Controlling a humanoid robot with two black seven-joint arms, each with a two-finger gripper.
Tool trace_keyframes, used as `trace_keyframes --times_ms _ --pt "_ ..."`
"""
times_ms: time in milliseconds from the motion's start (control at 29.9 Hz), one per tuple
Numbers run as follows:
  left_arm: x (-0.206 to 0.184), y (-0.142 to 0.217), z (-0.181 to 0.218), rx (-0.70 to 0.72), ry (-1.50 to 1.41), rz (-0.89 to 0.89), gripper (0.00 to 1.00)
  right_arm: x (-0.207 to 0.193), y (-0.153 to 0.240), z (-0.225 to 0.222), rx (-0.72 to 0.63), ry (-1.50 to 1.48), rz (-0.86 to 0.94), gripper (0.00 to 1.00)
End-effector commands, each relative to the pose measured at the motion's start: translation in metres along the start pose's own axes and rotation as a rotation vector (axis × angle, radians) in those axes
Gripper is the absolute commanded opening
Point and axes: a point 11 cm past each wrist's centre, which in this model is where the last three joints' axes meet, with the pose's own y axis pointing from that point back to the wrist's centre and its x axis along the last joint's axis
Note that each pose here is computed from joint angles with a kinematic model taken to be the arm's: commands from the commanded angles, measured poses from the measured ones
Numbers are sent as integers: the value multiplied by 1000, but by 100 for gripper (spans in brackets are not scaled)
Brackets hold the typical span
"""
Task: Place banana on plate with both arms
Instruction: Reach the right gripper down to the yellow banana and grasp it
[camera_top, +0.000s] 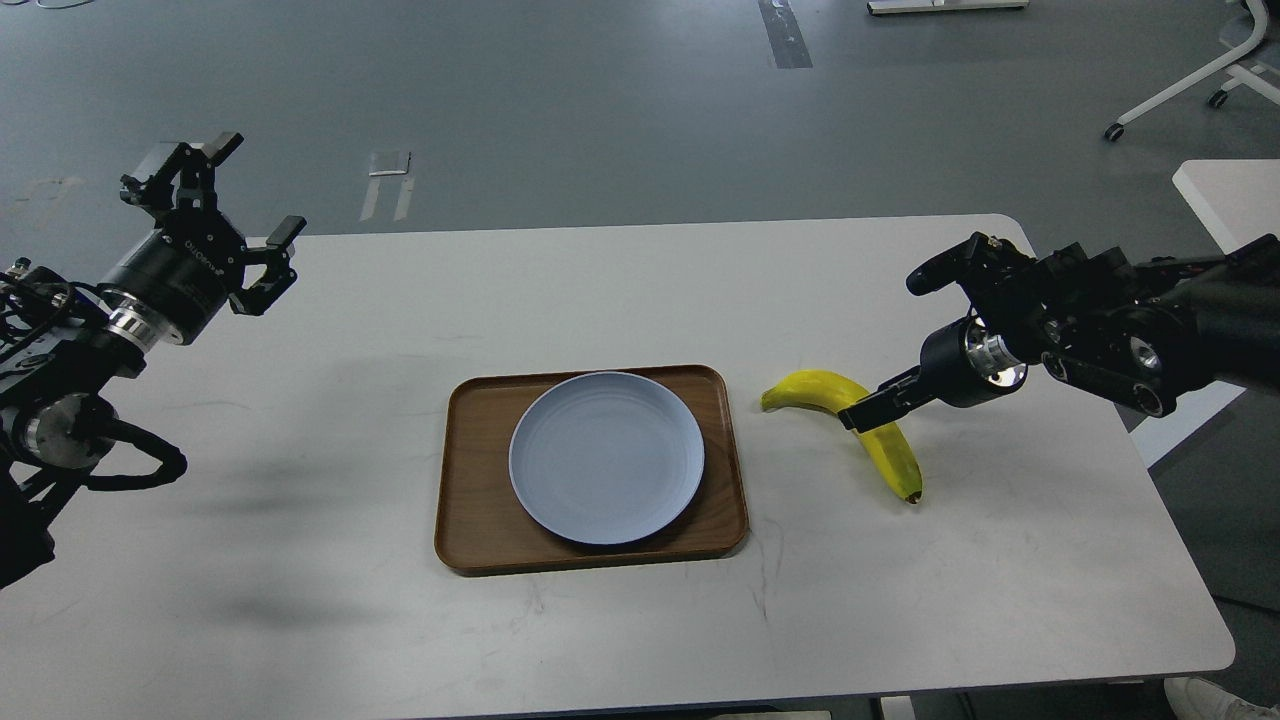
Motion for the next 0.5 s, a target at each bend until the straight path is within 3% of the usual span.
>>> trace_keyframes --times_ms 0,33,201,368,468 --pt "2 1 2 -1 -5 3 100 -4 -8 -4 11 -2 -7 81" --pt "2 1 2 -1 -5 3 100 -4 -8 -4 11 -2 -7 81" --pt "5 3 5 -4 -9 10 100 -5 -14 -8 16 4 -17 27" --pt "6 6 0 2 -1 16 100 -4 -16 -12 21 9 -20 4" --pt "8 8 0 2 3 23 100 -5 -15 -10 19 5 -18 0"
